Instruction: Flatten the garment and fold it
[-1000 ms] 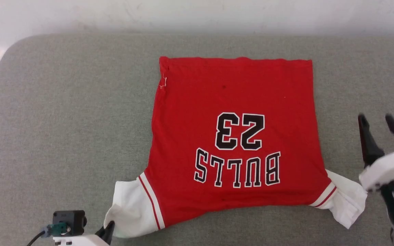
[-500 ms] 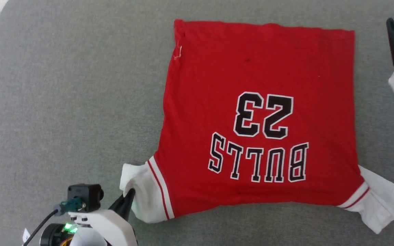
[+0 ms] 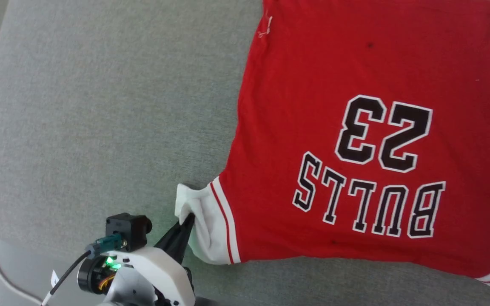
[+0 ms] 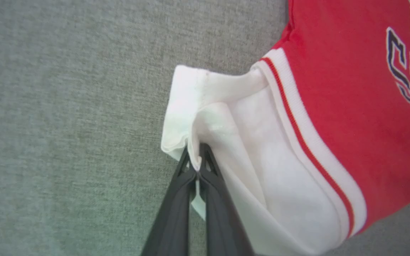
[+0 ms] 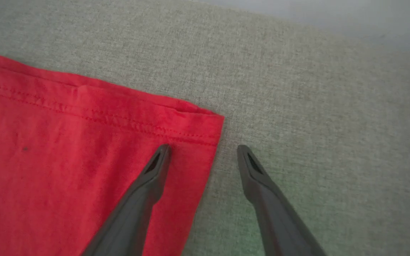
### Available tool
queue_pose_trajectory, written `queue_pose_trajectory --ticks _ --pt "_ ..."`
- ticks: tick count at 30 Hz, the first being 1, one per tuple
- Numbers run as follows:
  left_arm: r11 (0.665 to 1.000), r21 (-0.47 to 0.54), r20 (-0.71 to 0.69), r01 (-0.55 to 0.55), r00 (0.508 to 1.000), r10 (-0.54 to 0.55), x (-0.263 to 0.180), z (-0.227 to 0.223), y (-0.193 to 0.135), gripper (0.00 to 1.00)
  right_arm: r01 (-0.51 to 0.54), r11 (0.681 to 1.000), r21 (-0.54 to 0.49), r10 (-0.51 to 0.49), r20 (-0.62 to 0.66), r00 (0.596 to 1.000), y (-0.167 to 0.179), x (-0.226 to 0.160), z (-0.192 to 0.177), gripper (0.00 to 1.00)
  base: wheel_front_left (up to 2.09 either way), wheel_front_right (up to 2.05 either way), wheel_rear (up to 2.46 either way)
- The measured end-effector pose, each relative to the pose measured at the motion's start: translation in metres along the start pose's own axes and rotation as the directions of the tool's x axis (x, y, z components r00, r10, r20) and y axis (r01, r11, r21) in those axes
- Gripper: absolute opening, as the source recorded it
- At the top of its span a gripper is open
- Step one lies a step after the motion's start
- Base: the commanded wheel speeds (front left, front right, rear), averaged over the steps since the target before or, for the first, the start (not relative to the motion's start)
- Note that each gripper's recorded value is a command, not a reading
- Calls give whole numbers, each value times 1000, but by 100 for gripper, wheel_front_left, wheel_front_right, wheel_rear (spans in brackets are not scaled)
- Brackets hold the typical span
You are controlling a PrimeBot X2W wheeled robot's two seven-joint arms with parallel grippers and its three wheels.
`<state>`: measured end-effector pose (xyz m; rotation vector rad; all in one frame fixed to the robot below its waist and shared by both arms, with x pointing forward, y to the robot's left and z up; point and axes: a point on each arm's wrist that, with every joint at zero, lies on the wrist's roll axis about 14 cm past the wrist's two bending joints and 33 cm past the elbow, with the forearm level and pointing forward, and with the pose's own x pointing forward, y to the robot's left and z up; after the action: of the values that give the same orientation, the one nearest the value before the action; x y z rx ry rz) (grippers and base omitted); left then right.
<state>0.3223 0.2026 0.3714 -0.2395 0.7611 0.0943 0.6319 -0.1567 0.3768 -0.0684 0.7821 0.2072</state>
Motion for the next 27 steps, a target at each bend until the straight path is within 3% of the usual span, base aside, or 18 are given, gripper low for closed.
queue_pose_trajectory --ticks 5,6,9,13,19,23,27 --pt "1000 -17 1 -12 1000 12 3 -3 2 0 -10 1000 -4 10 -102 995 5 15 -6 100 0 0 0" --pt "1000 -21 3 -13 1000 13 3 -4 3 0 -7 1000 -4 7 -121 993 5 16 -7 46 0 0 0" --pt "1000 -24 2 -13 1000 13 4 -4 3 0 -2 1000 8 3 -145 989 4 17 -6 0 0 0 0" --pt "1000 -27 13 -13 1000 14 3 -4 3 0 6 1000 8 -5 -100 995 4 12 -3 0 0 0 0" --pt "1000 -24 31 -14 999 15 -4 -2 7 0 34 999 -24 -29 159 987 2 -13 2 0 0 0 0" --pt "999 -21 21 -40 999 40 -15 -8 16 0 47 999 -28 -31 411 911 6 -48 15 0 0 0 0" --pt "999 -9 16 -47 999 47 -26 -13 21 0 71 997 33 -77 526 847 -4 -84 6 0 0 0 0"
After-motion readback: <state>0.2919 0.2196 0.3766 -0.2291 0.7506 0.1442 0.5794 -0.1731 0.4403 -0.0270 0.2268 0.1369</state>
